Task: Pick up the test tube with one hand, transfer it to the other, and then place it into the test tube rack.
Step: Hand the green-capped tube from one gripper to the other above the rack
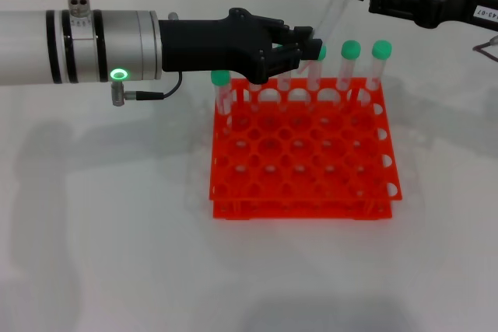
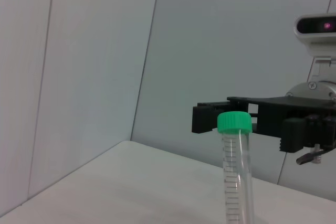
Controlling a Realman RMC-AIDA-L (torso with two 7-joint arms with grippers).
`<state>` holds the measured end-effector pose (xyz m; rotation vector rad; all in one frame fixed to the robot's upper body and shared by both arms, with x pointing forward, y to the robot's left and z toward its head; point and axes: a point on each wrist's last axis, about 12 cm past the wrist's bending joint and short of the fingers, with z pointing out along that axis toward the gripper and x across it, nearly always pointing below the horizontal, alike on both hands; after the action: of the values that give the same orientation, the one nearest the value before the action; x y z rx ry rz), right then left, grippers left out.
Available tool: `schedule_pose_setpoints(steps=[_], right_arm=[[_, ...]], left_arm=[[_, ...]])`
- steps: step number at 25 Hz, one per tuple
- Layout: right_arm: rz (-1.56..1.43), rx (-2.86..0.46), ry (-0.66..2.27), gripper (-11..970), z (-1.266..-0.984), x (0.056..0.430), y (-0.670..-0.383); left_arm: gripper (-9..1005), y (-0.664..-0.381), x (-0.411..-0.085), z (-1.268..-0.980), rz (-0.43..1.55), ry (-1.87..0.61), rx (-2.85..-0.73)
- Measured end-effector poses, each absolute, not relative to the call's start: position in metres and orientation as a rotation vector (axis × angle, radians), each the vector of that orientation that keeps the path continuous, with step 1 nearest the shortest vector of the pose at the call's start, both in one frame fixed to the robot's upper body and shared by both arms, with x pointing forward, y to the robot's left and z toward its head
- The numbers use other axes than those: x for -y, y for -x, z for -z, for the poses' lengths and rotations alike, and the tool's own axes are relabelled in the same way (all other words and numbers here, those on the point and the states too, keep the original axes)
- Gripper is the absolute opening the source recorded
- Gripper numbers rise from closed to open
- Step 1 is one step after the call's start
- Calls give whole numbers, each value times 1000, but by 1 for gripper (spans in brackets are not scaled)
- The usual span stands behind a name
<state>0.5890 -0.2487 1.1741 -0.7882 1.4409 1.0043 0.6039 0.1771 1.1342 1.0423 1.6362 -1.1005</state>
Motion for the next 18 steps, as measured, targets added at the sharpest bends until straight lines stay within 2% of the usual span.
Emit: schedule_pose_setpoints(steps=[18], right_arm=[[-1023, -1447, 796, 751, -1171, 242, -590]], left_arm=[[192, -602, -177, -1132, 1103, -1048, -1641]])
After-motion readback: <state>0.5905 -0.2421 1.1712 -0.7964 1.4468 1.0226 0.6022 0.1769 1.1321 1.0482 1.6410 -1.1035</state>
